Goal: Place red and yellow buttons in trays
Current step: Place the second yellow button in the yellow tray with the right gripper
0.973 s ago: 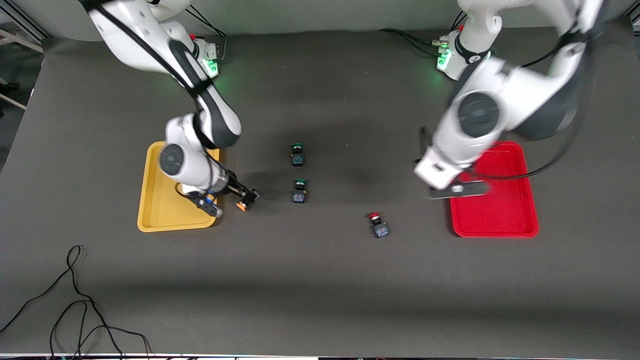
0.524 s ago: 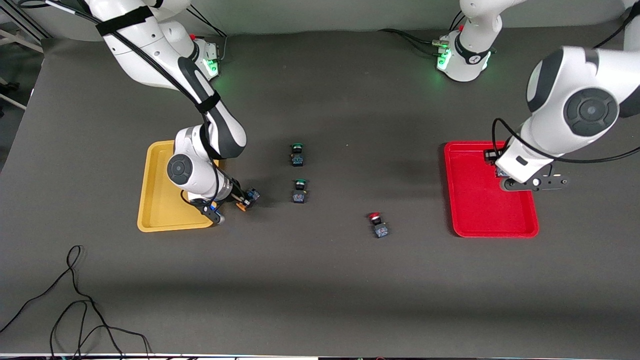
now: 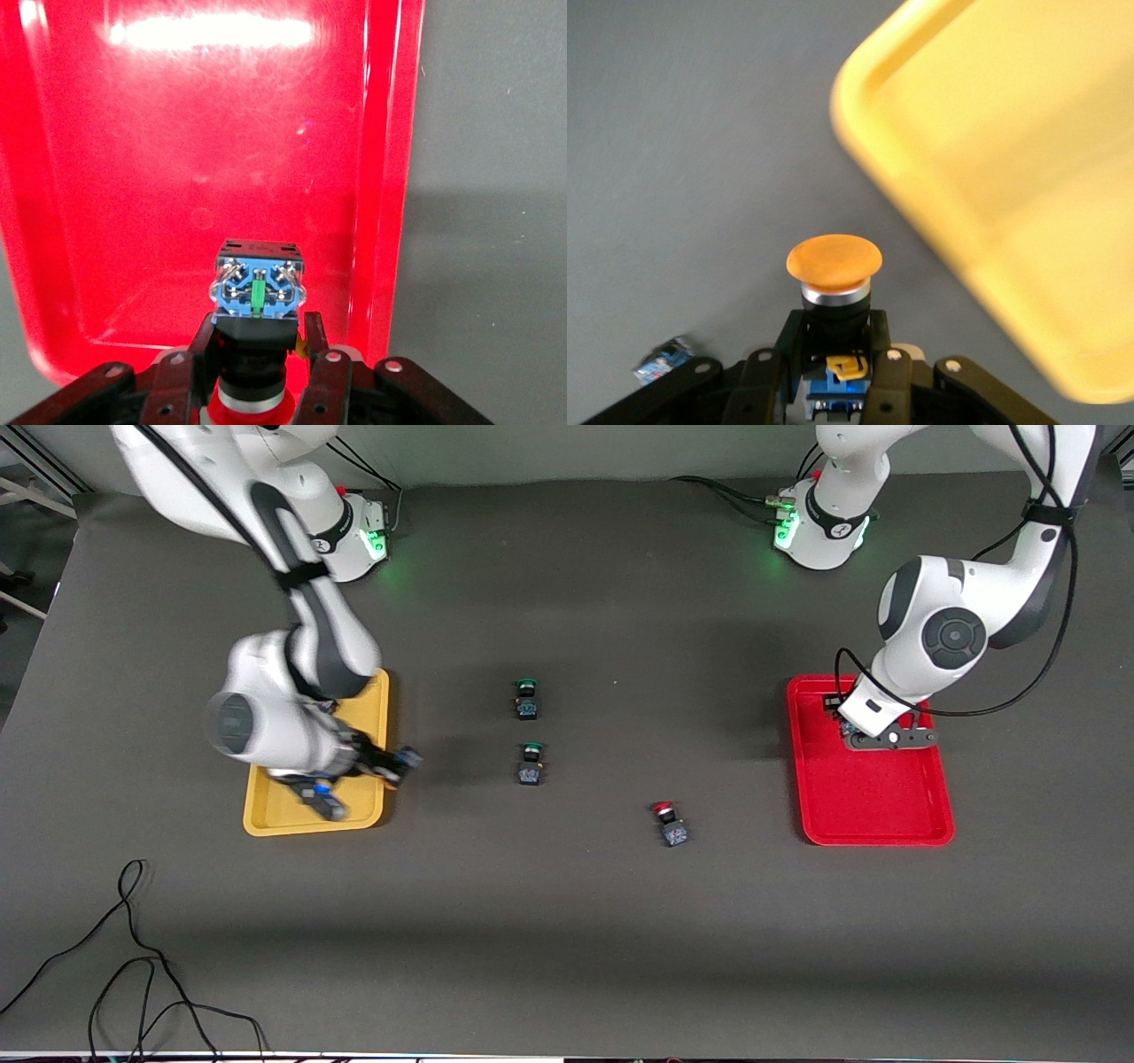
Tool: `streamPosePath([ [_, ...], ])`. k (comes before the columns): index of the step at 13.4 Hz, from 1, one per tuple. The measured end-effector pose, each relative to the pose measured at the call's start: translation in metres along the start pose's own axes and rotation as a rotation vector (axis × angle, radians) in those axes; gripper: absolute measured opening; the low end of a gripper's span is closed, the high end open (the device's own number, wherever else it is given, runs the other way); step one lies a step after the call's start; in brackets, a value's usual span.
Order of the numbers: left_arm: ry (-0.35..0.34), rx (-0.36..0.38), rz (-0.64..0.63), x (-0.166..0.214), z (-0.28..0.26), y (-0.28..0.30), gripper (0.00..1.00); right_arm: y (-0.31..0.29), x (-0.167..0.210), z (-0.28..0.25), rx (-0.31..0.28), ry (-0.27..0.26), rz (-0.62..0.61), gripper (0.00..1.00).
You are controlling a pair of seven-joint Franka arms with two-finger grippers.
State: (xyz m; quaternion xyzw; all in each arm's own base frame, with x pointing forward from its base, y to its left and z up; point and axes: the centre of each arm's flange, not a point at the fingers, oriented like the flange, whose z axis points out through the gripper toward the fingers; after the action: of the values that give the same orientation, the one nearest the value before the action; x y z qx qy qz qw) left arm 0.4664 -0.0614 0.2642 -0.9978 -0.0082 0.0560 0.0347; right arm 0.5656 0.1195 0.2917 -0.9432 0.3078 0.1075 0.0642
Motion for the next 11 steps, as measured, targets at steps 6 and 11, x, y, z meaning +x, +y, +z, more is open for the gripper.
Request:
streamPosePath([
  [6, 0.046, -0.046, -0.016, -0.008, 0.047, -0.035, 0.50, 0.097, 0.044, 0.064, -0.071, 0.008, -0.055, 0.33],
  [11, 0.048, -0.046, -0.014, 0.000, 0.049, -0.054, 1.00, 0.057, 0.043, -0.033, 0.015, 0.010, -0.119, 0.81],
])
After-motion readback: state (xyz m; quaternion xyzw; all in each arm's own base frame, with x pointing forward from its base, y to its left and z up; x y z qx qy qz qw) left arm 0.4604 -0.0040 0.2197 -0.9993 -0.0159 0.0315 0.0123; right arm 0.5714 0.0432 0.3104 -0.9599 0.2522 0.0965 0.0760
